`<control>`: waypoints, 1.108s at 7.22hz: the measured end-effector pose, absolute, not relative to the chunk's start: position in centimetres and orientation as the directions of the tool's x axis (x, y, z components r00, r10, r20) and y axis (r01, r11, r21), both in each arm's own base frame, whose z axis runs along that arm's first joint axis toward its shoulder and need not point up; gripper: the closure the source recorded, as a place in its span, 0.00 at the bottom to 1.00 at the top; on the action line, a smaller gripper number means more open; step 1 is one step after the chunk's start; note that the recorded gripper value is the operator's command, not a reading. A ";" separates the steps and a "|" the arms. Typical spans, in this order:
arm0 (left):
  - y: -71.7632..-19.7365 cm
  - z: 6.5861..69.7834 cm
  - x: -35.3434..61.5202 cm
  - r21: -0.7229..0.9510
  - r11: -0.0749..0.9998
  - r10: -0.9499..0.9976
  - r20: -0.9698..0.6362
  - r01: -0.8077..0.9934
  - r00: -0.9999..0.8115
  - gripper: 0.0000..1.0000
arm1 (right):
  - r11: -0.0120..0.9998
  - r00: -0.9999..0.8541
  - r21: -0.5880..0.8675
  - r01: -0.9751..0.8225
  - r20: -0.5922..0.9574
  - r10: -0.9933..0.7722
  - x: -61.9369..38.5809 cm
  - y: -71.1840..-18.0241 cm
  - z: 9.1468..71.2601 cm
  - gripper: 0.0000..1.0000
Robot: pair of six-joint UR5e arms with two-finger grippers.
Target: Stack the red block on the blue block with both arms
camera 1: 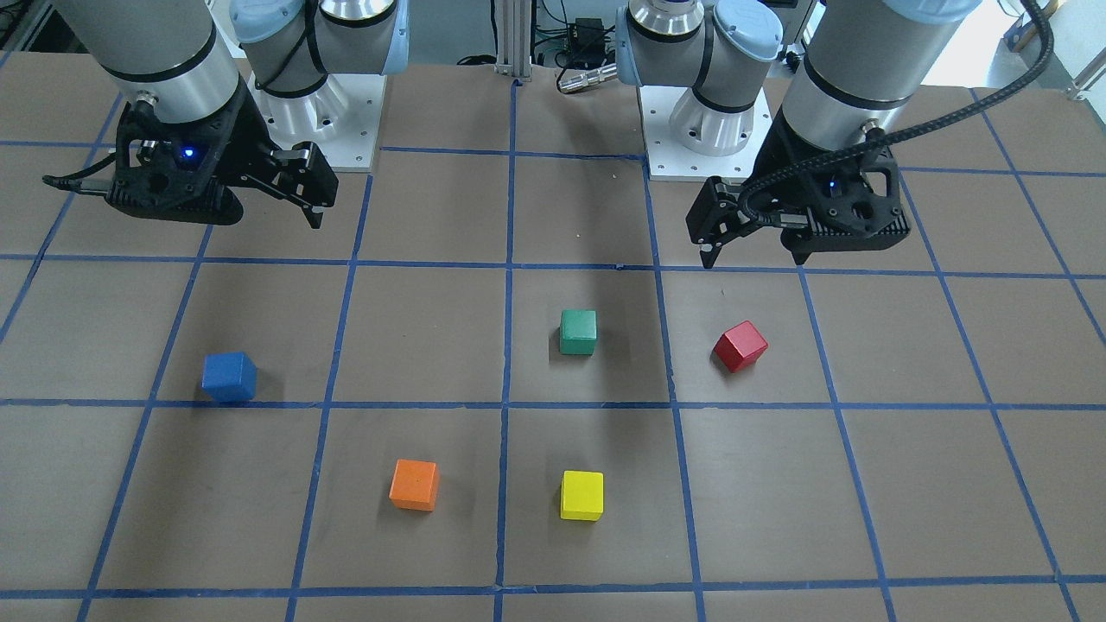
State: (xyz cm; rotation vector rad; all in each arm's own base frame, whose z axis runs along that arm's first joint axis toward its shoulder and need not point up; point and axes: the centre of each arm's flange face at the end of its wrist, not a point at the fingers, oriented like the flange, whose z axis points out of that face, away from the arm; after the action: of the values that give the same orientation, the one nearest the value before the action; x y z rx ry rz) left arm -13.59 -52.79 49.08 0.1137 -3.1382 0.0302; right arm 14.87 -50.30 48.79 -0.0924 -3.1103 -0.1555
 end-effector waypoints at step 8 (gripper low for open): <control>-51.0 28.3 0.3 0.104 0.974 -0.201 0.011 -0.199 -0.979 0.00 | 0.993 -0.998 0.098 0.061 0.029 0.058 14.9 -50.3 48.8 0.00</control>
State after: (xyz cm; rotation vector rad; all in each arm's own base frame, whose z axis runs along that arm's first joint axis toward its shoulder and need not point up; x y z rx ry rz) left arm 0.32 -51.02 28.31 0.3146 -3.1007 -0.1592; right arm 14.86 -50.28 48.83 -0.0926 -3.1100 -0.1544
